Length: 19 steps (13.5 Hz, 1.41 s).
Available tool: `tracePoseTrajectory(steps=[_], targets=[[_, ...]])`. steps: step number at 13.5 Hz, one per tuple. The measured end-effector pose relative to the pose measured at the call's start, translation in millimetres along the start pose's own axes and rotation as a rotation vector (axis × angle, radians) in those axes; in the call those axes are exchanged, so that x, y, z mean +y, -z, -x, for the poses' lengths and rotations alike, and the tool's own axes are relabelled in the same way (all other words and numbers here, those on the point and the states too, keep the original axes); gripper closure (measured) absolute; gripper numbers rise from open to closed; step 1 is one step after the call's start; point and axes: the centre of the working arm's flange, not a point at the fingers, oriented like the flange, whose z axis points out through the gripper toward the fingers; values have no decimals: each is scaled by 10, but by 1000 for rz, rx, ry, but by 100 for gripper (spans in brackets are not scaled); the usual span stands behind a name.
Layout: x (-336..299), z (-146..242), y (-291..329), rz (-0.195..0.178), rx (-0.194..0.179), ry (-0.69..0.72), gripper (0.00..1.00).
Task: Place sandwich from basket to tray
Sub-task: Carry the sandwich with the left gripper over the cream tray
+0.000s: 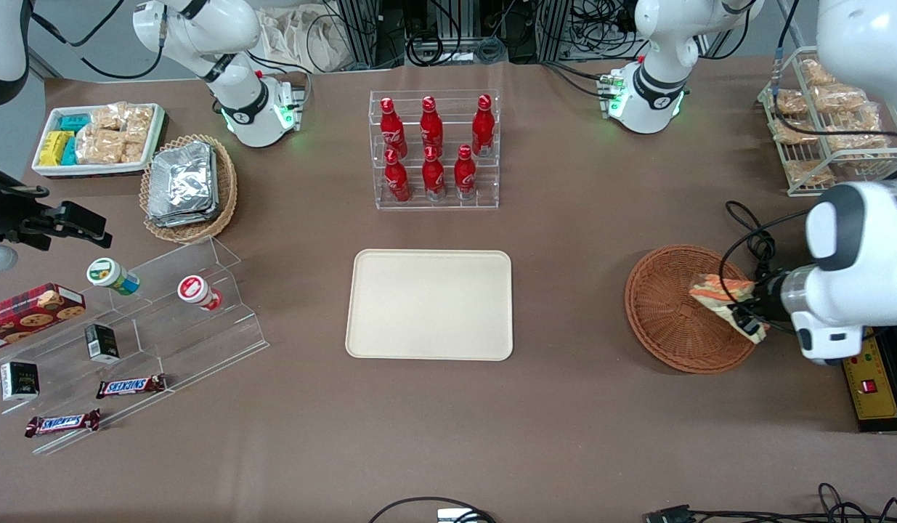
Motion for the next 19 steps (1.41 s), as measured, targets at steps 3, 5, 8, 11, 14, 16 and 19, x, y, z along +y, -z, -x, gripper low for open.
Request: tracePoseTrajectory(steps=[3,5,8,11,14,16,19], targets=[[275,157,108,21,8,-248,81],[686,482,-32,14,-6,-393,81],[1352,1159,-380,-9,-14,-550,81],[1933,1735,-795,26,20,-662,81],[2341,2350,-1262,23,19,-765,81],[2458,2597,-1501,5,4,-803,81],[2600,2910,-1738,7,5,-851,81]])
